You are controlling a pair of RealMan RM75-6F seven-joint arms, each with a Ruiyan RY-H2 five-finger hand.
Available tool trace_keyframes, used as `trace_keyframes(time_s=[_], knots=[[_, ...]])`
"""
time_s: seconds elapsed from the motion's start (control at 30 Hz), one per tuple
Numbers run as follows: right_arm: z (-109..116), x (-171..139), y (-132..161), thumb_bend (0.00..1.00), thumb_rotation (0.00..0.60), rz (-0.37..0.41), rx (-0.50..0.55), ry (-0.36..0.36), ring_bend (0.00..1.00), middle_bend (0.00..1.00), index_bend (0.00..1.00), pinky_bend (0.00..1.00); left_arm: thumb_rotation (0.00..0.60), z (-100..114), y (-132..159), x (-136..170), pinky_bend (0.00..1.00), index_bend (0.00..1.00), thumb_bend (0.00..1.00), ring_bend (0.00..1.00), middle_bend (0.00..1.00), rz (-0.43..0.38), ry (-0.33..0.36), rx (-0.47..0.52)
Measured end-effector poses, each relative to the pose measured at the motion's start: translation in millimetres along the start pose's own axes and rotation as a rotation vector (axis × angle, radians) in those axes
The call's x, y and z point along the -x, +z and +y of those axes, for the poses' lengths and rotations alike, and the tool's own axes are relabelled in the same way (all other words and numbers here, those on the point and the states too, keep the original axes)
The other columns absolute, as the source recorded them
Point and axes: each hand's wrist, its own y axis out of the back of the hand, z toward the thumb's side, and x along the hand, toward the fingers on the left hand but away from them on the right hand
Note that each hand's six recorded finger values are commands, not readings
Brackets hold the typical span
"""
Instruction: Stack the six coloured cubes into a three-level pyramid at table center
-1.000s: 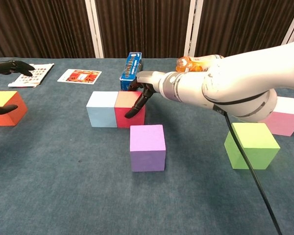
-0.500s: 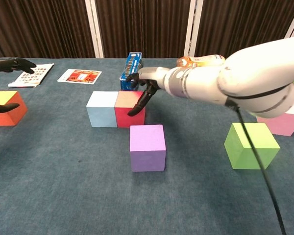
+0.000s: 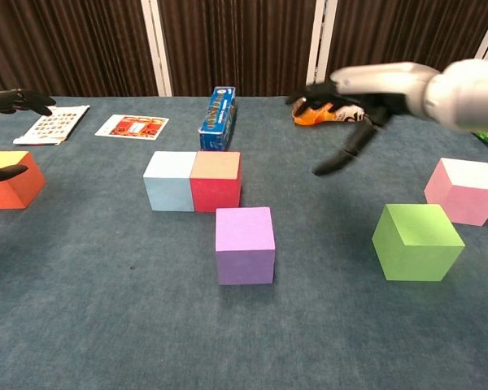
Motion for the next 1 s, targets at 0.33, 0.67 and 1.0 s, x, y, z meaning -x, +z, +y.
trace_keyframes(time_s=[0.33, 0.67, 1.0], knots=[[-52, -20, -4, 0.26, 0.6, 0.018, 0.007, 0.121, 0.09, 0.2, 0.22, 0.13, 0.6, 2, 2, 8, 0.08, 0.09, 0.35, 0.05, 0.1, 0.004, 0.008, 0.009], [-83, -4, 26, 0.26, 0.6, 0.049, 0.035, 0.105, 0.1, 0.2, 0.27, 0.13, 0.6, 5, -7, 17, 0.08, 0.09, 0.35, 0.05, 0.09, 0.023, 0.02, 0.034], [-112, 15, 45, 0.26, 0.6, 0.012, 0.023, 0.065, 0.14, 0.24, 0.38, 0.16, 0.6, 4, -17, 22, 0.08, 0.09, 0.35, 0.05, 0.09, 0.032, 0.025, 0.063]])
